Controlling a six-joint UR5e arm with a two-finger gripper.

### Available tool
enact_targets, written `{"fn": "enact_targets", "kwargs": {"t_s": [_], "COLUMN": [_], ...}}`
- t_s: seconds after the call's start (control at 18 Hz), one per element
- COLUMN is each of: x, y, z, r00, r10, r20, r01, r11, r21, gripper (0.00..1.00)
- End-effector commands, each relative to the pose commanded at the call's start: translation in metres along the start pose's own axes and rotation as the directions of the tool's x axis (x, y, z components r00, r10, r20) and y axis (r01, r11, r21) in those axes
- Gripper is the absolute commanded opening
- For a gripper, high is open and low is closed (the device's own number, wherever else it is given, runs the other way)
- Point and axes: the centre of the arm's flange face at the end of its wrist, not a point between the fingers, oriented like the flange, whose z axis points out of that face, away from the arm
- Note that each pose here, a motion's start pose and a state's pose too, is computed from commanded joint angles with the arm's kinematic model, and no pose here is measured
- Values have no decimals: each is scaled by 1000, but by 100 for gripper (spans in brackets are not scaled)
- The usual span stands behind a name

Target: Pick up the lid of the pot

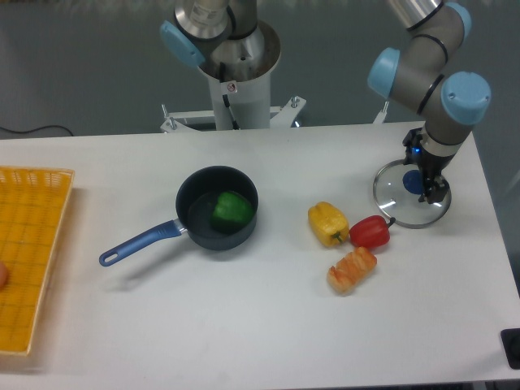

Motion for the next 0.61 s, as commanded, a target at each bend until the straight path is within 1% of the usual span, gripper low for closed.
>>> {"fn": "enact_targets", "kwargs": {"t_s": [0.61], "x": [-1], "y": [0], "z": [11], "r00": [1000], "r10": [-1], "r20": [-12], "r01": [1], "r11": [1000], "r21": [12], "gripper": [99]}}
